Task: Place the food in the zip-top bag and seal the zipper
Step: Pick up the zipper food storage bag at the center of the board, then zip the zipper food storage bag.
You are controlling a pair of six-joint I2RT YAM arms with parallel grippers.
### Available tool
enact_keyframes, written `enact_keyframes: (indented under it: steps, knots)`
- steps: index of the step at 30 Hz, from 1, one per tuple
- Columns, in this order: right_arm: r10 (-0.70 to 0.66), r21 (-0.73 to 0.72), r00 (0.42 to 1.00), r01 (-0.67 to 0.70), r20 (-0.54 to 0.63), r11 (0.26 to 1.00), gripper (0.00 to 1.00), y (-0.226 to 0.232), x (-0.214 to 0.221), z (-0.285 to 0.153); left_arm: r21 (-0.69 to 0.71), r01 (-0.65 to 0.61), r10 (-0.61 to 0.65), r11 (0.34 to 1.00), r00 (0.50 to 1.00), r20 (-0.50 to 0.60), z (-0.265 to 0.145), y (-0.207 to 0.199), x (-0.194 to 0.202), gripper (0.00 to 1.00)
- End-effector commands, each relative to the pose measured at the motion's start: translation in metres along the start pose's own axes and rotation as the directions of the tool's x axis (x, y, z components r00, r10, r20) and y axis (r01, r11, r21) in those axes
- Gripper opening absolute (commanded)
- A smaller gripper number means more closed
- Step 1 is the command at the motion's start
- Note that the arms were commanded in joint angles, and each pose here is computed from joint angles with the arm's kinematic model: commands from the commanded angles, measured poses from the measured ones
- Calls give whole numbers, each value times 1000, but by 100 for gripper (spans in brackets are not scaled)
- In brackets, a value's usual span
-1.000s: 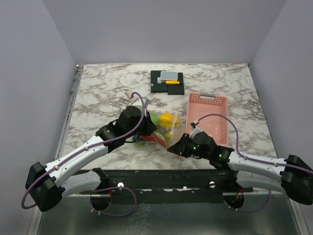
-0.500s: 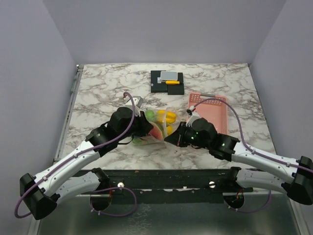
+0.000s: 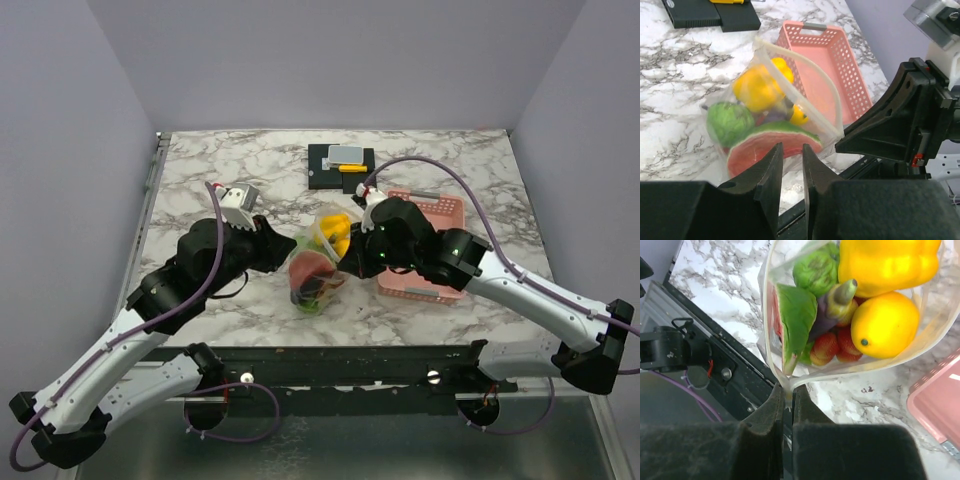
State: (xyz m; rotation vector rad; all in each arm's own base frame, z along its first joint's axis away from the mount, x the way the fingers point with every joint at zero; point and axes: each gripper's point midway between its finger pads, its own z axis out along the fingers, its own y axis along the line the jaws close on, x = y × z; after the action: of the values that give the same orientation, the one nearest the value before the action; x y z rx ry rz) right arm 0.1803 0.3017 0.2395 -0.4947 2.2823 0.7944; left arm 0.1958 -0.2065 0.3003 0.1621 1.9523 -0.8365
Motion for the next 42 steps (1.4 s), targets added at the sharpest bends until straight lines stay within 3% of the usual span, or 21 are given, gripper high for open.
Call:
enact_keyframes:
  steps: [1,12,16,20,27,33,42]
  knots:
    - [-193,-30,973,191,-130,981,1,4,6,-18,4,-53,53,999,999,7,-14,-2,-11,25]
    - [-426,-145,891,406,-157,902,1,40,-20,-47,51,-134,130,990,989,66,-34,-12,-28,35]
    - [-509,-187,844,479,-170,858,1,52,-19,-52,144,-193,180,971,979,99,-42,-29,-34,46]
    - [-568,-226,804,529,-175,818,1,59,-15,-55,261,-270,247,927,962,119,-50,-50,-35,66]
    - [-643,-322,747,574,-172,753,1,79,-7,-62,454,-383,336,805,924,184,-69,-81,-26,85]
    - [-700,-402,694,599,-169,692,1,101,8,-69,565,-431,374,704,901,221,-78,-99,-17,91]
    - [-724,-488,683,602,-95,632,1,124,13,-91,653,-431,405,623,892,201,-79,-106,5,96]
